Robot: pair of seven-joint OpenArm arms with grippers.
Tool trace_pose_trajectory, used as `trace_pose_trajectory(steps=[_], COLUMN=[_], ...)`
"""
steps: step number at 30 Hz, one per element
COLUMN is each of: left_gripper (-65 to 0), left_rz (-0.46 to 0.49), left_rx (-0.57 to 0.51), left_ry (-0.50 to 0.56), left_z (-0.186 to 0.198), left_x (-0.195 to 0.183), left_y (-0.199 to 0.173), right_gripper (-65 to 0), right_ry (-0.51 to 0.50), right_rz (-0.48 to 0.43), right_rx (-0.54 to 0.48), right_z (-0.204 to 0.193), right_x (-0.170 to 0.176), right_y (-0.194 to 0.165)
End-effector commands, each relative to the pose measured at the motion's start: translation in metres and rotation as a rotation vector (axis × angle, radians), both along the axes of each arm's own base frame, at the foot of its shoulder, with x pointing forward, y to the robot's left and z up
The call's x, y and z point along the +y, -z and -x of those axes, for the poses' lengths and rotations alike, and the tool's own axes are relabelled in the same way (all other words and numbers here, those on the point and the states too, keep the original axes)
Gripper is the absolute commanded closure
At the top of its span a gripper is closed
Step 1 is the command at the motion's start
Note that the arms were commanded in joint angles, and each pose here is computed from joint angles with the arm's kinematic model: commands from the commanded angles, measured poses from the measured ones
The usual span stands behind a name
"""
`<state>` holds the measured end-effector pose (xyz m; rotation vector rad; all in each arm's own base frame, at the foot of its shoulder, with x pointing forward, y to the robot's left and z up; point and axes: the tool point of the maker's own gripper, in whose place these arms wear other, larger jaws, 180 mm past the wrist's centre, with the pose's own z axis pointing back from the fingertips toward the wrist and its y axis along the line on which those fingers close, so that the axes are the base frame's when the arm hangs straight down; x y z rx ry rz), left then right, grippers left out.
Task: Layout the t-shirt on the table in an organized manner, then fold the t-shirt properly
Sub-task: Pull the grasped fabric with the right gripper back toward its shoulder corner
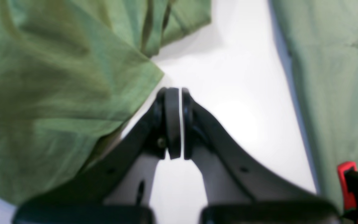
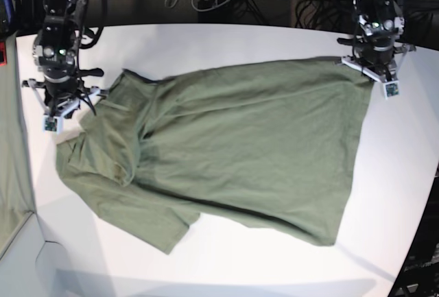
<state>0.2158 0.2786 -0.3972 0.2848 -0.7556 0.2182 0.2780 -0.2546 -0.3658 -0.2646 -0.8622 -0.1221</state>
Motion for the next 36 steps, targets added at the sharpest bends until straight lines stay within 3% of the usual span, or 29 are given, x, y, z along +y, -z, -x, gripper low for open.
trace_pose_trajectory(steps=[1,6,9,17,20,22,24,26,27,36], left_gripper=[-0.4,-0.4,-0.4,-0.4,-0.4,-0.4,-0.4,-0.4,-0.4,-0.4], left_rz=[-0.022,-0.019,-0.019,-0.017,-0.017,-0.017,-0.017,-0.017,-0.016,-0.016], left_rx=[-0.032,-0.033,-0.033,-0.033,-0.033,-0.033,-0.034,-0.037,-0.039,-0.044], left_ry=[0.002,0.001,0.001,0.001,0.001,0.001,0.001,0.001,0.0,0.0], left_z=[-0.005,-0.005,-0.005,-0.005,-0.005,-0.005,-0.006,-0.007,-0.009,-0.011], left_x=[0.004,0.004,0.004,0.003,0.003,0.003,0.003,0.003,0.003,0.003], left_y=[-0.009,-0.009,-0.009,-0.009,-0.009,-0.009,-0.009,-0.01,-0.011,-0.012], right_gripper=[-1.0,-20.2,-27.2,-30.8,-30.4,-27.3,-17.7,-3.2,0.0,0.0], right_ry=[-0.014,-0.015,-0.009,0.007,-0.008,-0.08,-0.127,-0.123,-0.121,-0.133], right_rz=[0.006,-0.017,-0.027,-0.052,-0.056,-0.061,-0.063,-0.064,-0.064,-0.038], right_rx=[-0.042,-0.018,-0.005,0.047,0.055,0.067,0.078,0.085,0.086,0.057], right_z=[-0.012,-0.023,-0.028,-0.039,-0.039,-0.04,-0.039,-0.037,-0.037,-0.021], right_x=[0.003,0.006,0.006,0.002,0.004,0.014,0.02,0.019,0.019,0.02], right_y=[-0.008,0.005,0.012,0.035,0.038,0.04,0.041,0.043,0.043,0.029])
